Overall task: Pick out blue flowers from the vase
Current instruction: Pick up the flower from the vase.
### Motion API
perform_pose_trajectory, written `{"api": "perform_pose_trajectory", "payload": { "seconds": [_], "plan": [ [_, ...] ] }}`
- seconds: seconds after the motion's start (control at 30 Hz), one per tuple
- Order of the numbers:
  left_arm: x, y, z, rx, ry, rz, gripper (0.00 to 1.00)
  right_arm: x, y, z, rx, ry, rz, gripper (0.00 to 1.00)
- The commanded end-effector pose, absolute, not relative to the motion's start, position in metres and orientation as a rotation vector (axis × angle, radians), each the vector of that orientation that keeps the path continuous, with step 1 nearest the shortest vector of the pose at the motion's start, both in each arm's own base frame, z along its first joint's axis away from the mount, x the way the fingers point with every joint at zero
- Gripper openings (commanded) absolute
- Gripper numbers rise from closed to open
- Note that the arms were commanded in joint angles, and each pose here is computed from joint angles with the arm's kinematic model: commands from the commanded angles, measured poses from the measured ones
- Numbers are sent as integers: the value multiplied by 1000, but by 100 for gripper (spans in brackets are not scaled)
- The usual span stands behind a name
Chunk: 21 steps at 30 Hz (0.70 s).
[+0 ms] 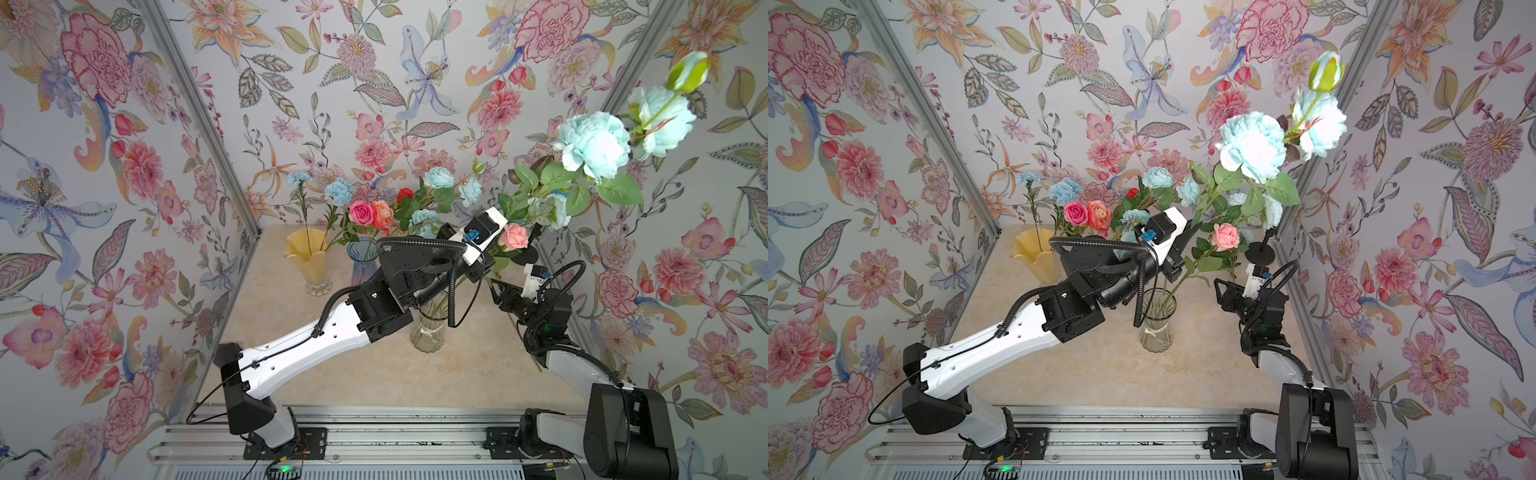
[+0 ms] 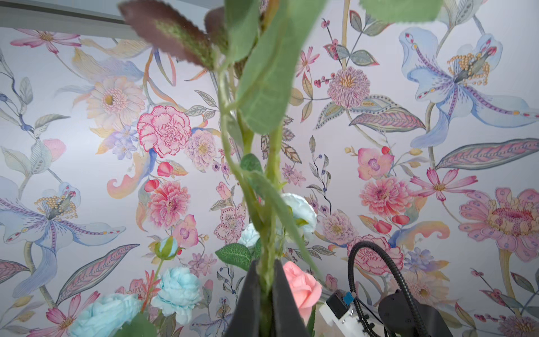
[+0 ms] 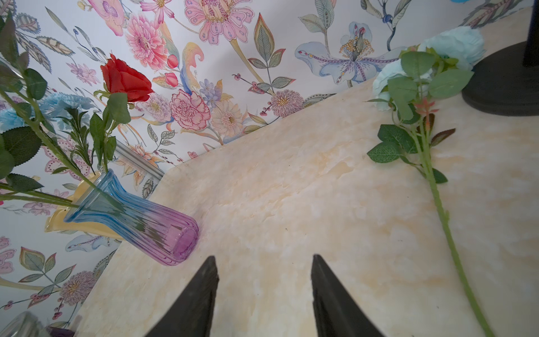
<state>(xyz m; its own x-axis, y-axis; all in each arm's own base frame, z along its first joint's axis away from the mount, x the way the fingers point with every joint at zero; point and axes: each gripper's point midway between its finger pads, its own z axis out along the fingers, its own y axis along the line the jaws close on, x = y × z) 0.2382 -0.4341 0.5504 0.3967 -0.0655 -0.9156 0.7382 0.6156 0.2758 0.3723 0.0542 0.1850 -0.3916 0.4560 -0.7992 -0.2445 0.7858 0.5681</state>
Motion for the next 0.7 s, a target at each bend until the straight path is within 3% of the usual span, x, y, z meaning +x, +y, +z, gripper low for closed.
{"api": "perform_pose_trajectory", "payload": {
  "seconds": [0.0,0.17,0.43,0.67],
  "plan": [
    [239,-430,573,745,1034,-624,0,376,54,200,149,1784,768,53],
    [231,-428,577,780,1045,-697,0,365,63,209,139,1838,822,55],
    [239,-415,563,799,1062,-841,0,308,55,293,60,1780,582,58],
    [241,-389,570,780,1046,-952,0,253,67,370,-52,1653,587,55]
  ]
}}
